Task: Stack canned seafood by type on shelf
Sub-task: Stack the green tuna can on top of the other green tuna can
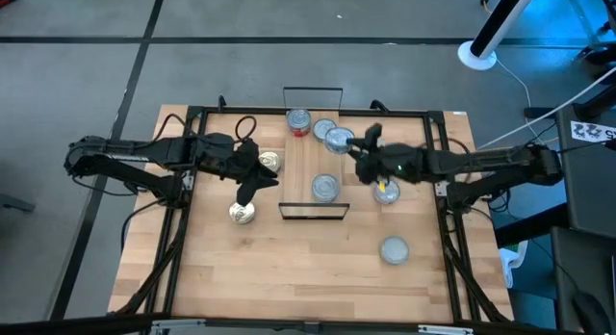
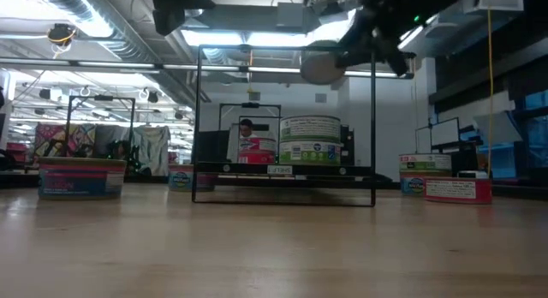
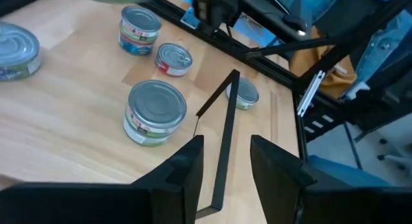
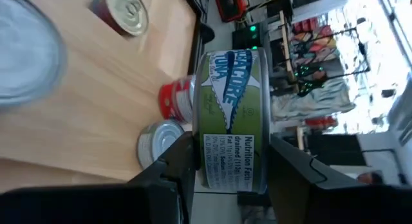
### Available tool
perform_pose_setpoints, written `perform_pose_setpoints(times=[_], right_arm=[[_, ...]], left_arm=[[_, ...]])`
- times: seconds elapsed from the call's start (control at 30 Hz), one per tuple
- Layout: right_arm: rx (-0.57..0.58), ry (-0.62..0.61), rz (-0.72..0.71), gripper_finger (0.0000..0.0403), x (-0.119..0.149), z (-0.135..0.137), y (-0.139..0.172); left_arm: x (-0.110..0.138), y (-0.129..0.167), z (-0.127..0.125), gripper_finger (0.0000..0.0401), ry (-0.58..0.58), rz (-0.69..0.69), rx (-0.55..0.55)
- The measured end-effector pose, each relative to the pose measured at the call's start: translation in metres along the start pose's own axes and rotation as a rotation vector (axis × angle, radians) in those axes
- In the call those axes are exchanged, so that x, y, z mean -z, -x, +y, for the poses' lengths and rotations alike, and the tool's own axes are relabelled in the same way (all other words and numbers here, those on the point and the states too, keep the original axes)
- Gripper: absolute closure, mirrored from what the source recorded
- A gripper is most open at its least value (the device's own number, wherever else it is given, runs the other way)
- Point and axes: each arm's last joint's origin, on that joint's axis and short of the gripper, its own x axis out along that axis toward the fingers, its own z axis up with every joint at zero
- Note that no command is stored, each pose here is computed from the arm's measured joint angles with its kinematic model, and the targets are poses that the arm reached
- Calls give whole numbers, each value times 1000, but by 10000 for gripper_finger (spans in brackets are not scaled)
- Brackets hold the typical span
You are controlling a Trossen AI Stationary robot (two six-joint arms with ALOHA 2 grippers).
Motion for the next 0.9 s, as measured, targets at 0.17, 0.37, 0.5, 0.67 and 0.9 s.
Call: perform_pose_setpoints(times=[0.17, 0.37, 0.5, 0.67, 0.9], right_arm=[[-68, -45, 17, 265, 30, -10, -28], [-146, -57, 87, 265, 64, -8, -63], [-134, -80, 83, 265, 79, -7, -85], [-114, -69, 56, 265, 88, -4, -105], [-154, -28, 61, 265, 93, 10, -121]], left_arm=[[0, 0, 0, 278, -39, 1, -1], [1, 0, 0, 278, -97, 5, -6], [1, 0, 1, 278, -105, 8, -19], [1, 0, 2, 278, -107, -1, -42], [1, 0, 2, 278, -145, -3, -50]])
